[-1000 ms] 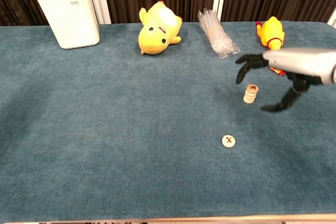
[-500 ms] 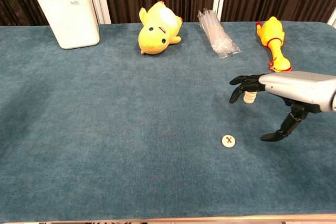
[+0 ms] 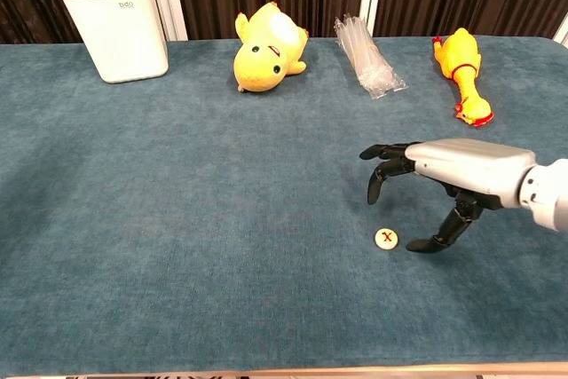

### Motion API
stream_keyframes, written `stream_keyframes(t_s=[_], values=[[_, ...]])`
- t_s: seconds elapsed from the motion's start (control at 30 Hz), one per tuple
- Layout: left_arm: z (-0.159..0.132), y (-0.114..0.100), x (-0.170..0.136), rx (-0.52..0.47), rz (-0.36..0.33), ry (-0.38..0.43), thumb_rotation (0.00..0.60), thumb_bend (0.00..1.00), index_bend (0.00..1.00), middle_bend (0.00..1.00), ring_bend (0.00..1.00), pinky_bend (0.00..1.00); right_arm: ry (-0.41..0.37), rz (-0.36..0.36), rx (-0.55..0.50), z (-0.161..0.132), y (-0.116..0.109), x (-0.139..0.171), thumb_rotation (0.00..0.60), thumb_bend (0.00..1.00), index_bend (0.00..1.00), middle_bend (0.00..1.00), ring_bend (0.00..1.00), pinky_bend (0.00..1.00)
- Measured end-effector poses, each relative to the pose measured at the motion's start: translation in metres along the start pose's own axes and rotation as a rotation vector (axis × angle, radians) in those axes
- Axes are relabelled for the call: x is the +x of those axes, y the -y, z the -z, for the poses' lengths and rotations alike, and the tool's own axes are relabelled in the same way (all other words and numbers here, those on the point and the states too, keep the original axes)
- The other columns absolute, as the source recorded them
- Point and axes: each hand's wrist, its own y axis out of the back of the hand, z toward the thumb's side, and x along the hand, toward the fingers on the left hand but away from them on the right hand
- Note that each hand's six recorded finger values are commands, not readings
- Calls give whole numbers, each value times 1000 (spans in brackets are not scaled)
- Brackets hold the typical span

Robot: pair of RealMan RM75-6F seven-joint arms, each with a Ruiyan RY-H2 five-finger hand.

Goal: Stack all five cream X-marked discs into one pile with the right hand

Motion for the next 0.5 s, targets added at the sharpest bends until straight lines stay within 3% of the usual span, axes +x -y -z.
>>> stream_keyframes(t_s=[0.5], values=[[0, 0, 0, -1, 0, 1, 600, 169, 48, 0, 0, 17, 21, -10, -22, 10, 11, -3, 600, 395, 404, 12, 22, 36]])
